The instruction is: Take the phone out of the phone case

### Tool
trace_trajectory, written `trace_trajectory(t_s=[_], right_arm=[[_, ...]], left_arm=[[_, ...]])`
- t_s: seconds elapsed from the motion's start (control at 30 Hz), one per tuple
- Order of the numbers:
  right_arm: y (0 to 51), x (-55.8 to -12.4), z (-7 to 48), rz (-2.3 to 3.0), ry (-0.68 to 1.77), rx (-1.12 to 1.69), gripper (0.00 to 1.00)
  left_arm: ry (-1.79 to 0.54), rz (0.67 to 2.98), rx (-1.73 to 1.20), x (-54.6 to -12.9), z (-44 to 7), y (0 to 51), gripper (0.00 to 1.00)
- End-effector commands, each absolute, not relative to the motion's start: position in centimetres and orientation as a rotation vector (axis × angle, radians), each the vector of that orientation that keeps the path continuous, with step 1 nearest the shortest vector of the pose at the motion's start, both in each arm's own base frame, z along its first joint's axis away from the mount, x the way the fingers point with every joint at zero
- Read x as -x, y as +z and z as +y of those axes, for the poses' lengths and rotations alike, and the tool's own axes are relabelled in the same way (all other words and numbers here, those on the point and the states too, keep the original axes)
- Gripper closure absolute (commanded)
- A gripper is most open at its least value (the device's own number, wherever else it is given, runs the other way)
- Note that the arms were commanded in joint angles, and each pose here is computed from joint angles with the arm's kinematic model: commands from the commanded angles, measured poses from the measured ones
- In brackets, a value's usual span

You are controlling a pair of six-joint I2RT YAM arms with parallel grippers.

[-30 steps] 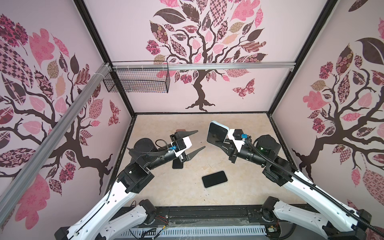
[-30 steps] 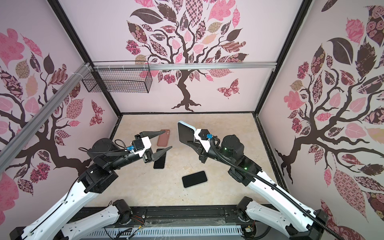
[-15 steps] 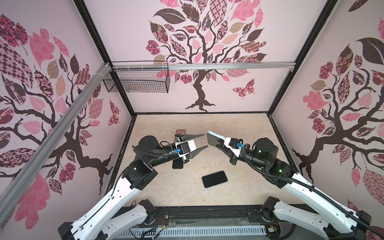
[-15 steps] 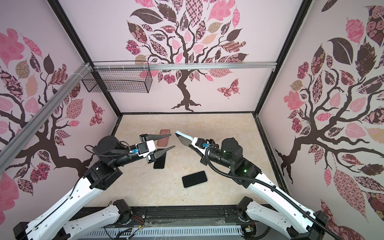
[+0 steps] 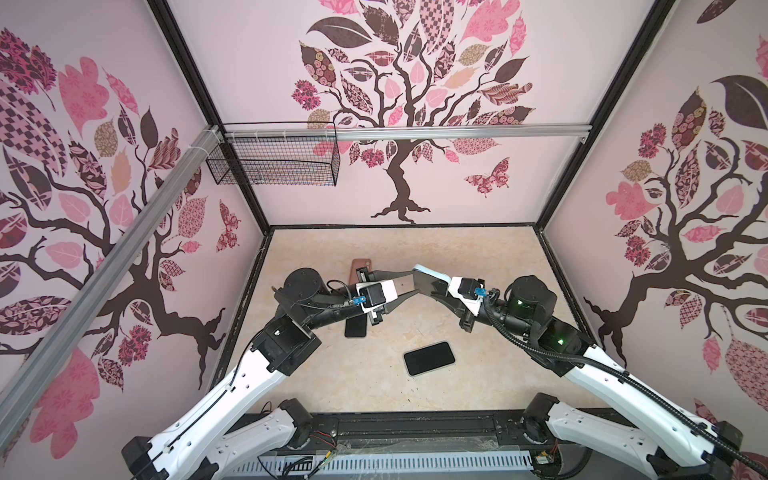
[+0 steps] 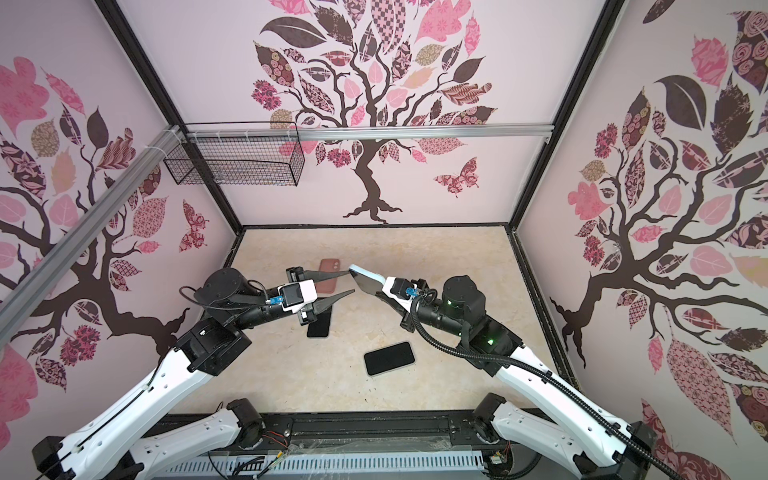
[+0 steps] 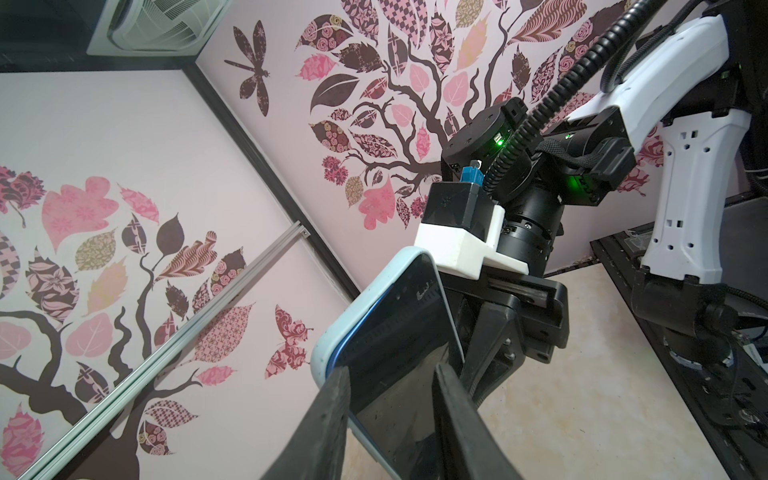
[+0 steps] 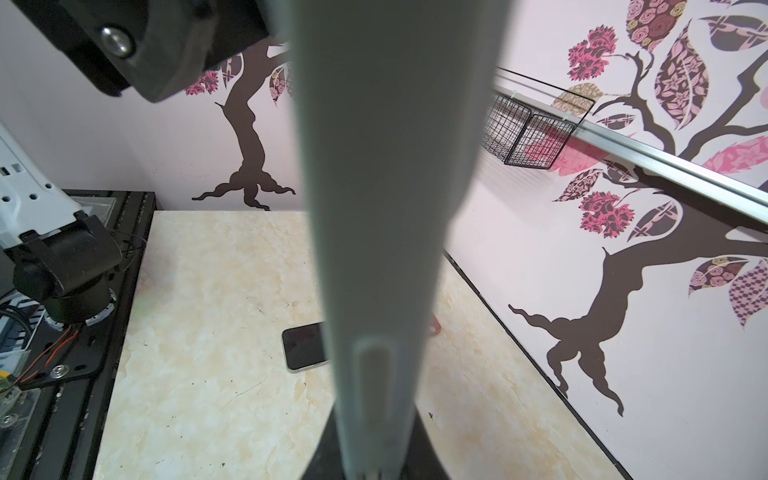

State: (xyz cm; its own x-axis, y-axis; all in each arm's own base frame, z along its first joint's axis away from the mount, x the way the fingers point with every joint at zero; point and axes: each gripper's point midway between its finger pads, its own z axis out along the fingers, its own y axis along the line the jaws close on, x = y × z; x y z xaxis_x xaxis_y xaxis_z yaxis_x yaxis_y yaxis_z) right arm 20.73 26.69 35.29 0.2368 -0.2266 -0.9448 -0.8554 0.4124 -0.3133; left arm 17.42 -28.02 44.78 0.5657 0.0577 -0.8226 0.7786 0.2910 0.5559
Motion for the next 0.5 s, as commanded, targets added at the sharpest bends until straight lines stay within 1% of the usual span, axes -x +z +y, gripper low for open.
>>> trace_trajectory(t_s=[0.0,0.47], right_arm=[[39.03,-19.66,26.54,1.174,0.603,1.072,1.00],[39.15,-19.49,26.38,1.170,0.609,1.061,1.00]], left_arm=[[-0.571,0.817,-1.172,-16.88,-27.76,46.70,0.63],[-0.540,0.844,-1.134,-17.72,-27.50,46.50,0.62]])
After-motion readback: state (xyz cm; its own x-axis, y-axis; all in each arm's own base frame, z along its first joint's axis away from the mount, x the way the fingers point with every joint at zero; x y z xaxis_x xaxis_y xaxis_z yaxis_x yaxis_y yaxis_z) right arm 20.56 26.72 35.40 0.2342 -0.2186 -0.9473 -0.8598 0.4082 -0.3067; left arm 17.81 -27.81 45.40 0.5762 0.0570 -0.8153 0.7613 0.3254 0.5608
